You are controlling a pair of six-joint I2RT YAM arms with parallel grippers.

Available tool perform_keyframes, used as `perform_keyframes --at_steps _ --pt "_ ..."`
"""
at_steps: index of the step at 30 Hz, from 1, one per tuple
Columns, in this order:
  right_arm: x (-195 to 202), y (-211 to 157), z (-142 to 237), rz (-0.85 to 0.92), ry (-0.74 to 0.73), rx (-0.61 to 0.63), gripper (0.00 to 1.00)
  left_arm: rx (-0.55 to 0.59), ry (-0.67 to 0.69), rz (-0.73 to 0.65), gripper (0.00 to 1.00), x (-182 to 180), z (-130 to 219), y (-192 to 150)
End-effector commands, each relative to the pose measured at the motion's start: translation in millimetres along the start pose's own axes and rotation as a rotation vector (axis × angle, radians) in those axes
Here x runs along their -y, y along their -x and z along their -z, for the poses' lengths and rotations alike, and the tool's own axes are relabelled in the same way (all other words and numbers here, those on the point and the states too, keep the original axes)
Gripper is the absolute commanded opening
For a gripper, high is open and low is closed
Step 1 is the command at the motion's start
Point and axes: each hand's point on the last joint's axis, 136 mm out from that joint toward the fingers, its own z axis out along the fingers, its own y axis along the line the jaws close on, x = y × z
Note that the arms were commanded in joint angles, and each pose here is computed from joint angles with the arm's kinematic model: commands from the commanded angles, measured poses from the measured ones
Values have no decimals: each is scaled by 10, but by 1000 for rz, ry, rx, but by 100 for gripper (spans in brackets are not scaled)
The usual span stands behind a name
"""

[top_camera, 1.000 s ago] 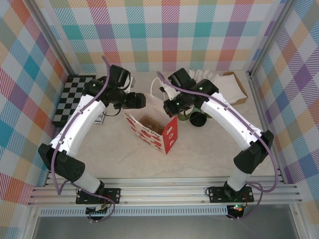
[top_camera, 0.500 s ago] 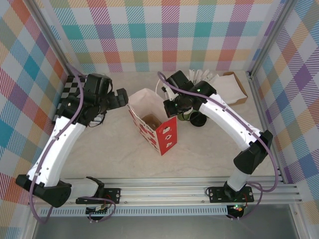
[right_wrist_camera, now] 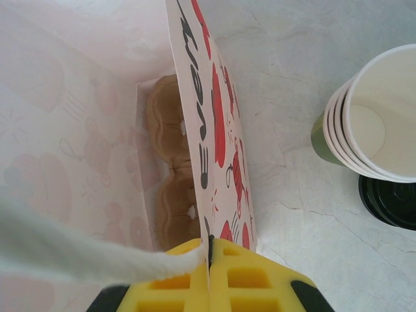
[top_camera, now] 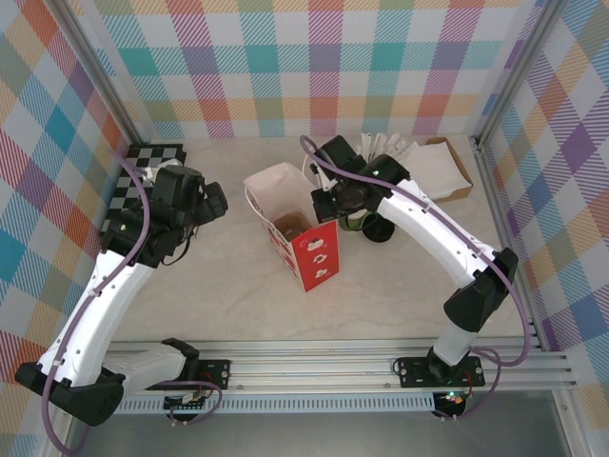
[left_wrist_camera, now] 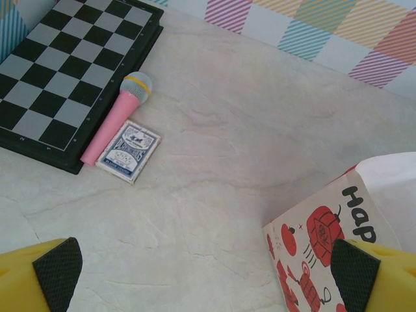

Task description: Pack the takeout coffee

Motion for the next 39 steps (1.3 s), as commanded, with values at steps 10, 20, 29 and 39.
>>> perform_keyframes --at_steps 10,20,29,39 --pt "14 58 -163 27 -20 39 0 -13 -11 25 100 24 -75 -30" --pt "-92 32 -67 14 52 47 30 -23 -13 28 100 38 -108 -60" --pt "143 66 675 -54 145 146 78 -24 -3 32 100 30 -155 -87" --pt "1732 -264 675 -596 43 251 100 -149 -125 224 100 277 -413 -484"
